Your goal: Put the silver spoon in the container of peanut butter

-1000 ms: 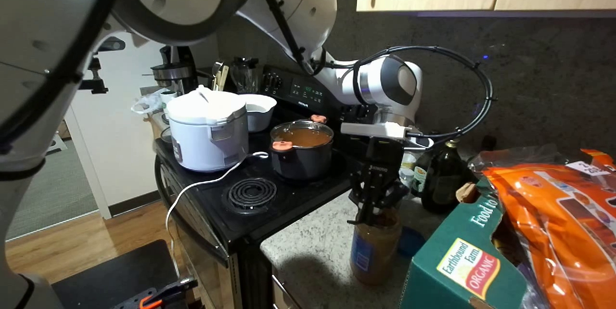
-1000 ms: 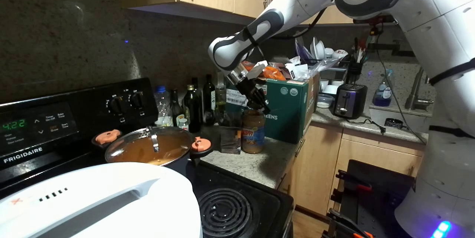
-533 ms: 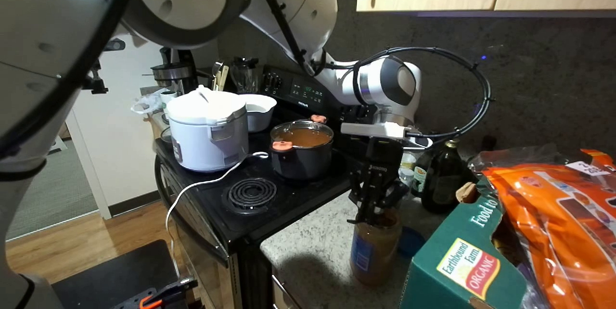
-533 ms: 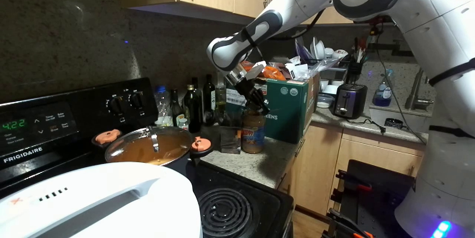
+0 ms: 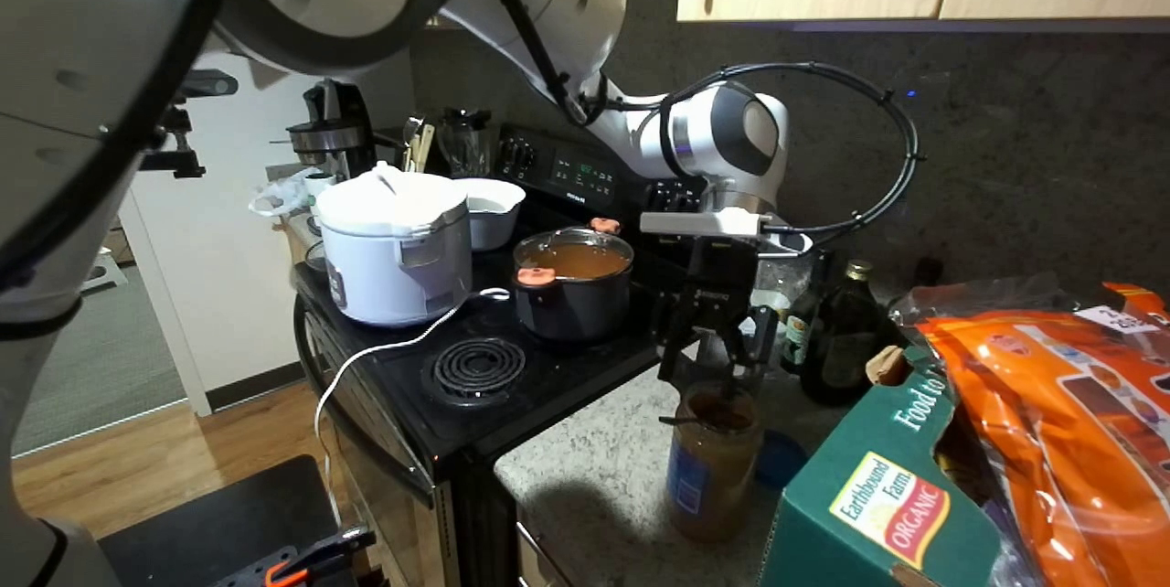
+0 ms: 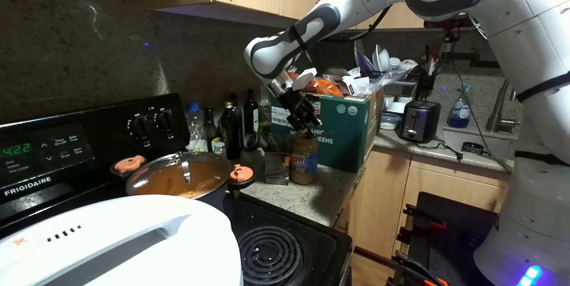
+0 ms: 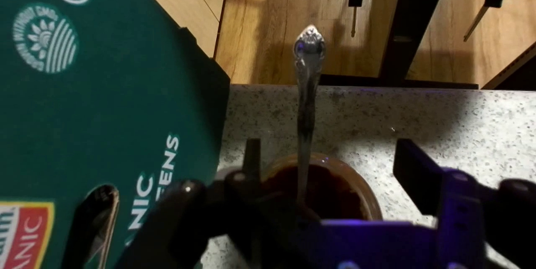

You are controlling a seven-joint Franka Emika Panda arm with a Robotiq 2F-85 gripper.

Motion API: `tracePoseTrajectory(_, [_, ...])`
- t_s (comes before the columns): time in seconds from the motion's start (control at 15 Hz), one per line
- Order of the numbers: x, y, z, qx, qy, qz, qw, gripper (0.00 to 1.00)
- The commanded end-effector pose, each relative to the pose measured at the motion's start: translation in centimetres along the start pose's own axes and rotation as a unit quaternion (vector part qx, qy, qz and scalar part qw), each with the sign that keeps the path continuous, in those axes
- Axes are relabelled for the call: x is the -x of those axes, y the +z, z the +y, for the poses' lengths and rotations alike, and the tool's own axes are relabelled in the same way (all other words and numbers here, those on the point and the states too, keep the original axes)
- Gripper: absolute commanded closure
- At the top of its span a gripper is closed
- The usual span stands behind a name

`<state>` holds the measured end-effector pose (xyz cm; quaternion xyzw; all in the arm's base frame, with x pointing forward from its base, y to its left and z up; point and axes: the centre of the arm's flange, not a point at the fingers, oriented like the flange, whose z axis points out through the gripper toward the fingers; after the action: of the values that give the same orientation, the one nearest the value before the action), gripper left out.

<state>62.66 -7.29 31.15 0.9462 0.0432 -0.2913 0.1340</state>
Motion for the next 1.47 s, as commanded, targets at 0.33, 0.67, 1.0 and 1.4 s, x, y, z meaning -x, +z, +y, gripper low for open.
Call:
tracePoseTrajectory(0.33, [6.6,-4.5,-3.4,-0.005,-0.038,0.053,0.9978,0.00])
tracePoseTrajectory(0.67, [10.0,-3.4,-5.3,-0.021,-0.051,0.060,0.9967,0.00])
tracePoseTrajectory(1.0, [13.5,-1.9,-7.7,-0.025,-0.066,0.087,0.9937,0.00])
tracePoseTrajectory(1.4, [17.8,0.8,-11.5,-0.016,-0.090,0.138,0.9862,0.00])
